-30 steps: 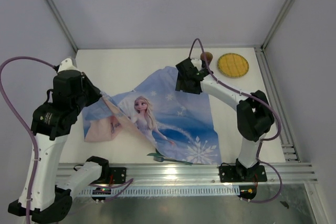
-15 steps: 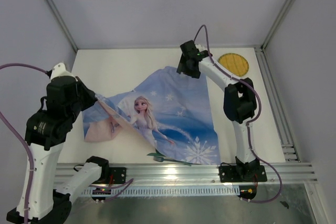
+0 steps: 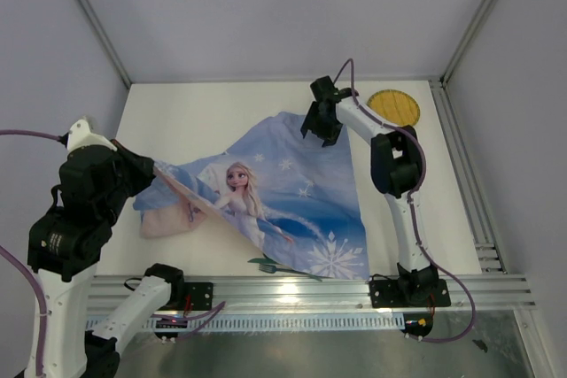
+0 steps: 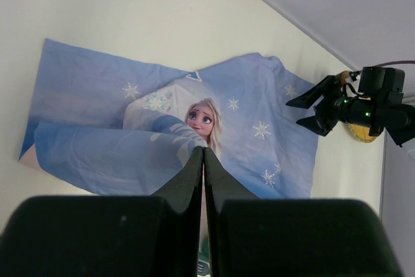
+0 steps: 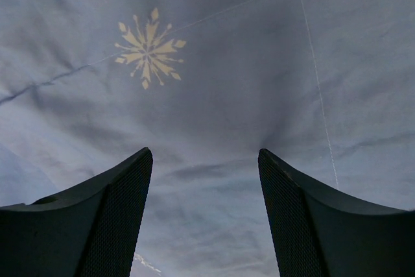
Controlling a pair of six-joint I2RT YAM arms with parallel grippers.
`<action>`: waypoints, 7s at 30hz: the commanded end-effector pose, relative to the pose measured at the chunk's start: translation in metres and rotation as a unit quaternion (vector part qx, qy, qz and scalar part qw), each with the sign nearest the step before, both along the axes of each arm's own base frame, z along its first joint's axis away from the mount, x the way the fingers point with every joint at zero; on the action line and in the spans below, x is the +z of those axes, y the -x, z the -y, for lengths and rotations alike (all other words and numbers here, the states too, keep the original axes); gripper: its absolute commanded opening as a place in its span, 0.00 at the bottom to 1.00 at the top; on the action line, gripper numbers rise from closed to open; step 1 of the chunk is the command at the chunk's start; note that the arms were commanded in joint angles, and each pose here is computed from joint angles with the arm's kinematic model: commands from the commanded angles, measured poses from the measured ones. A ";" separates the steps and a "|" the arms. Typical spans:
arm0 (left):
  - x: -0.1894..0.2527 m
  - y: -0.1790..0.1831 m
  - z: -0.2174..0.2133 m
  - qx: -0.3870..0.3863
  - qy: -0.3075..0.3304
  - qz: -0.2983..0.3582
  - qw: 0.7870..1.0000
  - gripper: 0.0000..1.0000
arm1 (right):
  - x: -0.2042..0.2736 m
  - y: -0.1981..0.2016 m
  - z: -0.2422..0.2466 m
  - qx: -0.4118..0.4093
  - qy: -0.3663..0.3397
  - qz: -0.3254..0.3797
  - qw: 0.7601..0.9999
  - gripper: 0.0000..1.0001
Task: Set the dinner table for one person
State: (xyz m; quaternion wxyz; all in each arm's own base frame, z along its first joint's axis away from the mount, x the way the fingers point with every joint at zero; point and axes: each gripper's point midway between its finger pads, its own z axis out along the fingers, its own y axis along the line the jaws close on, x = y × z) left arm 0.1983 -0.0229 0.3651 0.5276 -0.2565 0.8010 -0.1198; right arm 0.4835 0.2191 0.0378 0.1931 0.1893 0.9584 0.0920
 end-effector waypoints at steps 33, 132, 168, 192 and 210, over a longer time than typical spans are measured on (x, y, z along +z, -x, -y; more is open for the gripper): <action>0.014 0.006 0.013 -0.028 0.034 0.024 0.999 0.30 | -0.035 0.013 0.041 -0.039 -0.041 -0.053 0.997 0.71; -0.294 -0.105 -0.160 0.632 -0.017 -0.241 0.736 0.61 | 0.127 0.124 0.019 0.218 0.028 0.181 0.959 0.71; -0.334 -0.192 -0.183 0.527 0.073 -0.274 0.801 0.53 | 0.127 0.135 0.000 0.221 0.014 0.179 0.959 0.71; -0.349 -0.162 -0.176 0.548 0.056 -0.352 0.757 0.05 | 0.112 0.137 0.005 0.211 0.023 0.162 0.964 0.71; -0.292 -0.255 -0.202 0.463 0.014 -0.303 0.833 0.00 | 0.092 0.145 0.008 0.205 0.025 0.145 0.968 0.71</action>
